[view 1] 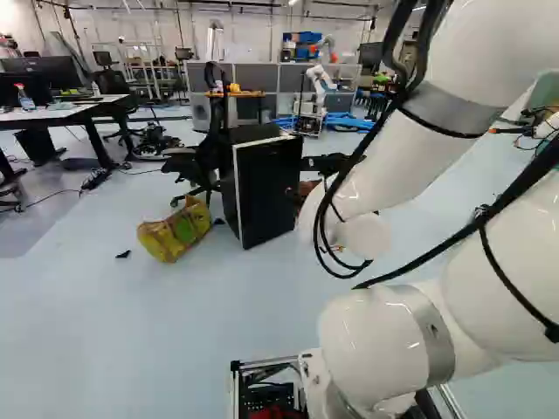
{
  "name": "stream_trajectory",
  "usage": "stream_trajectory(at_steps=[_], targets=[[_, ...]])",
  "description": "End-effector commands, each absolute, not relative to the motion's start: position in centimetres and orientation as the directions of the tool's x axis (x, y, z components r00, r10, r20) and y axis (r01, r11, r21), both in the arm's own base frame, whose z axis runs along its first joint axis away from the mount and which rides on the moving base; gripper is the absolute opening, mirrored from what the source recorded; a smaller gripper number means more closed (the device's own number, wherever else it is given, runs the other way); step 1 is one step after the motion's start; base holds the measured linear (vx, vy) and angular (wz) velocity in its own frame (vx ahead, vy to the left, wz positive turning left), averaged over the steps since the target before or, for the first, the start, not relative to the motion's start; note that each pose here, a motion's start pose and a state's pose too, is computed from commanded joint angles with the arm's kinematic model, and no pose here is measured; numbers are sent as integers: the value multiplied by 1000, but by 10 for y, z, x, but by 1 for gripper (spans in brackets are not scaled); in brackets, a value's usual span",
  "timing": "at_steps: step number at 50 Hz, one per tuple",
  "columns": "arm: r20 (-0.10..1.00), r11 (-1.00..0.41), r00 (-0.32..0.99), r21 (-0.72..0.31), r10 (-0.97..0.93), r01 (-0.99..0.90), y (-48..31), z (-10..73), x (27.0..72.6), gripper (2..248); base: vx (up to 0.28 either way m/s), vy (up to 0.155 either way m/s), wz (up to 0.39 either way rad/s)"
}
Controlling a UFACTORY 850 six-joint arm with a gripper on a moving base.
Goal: Grab a drink from the fridge
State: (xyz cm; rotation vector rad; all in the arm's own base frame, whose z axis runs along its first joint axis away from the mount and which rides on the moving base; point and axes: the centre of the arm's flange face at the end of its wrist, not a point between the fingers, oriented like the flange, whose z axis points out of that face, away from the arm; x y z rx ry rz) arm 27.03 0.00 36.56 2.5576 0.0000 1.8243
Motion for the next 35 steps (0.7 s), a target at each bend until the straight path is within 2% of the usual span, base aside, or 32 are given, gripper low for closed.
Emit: stream_trajectory(at_steps=[35], targets=[[946,-1000,326,0,0,0,0,366,270,247,1,-3,-8]])
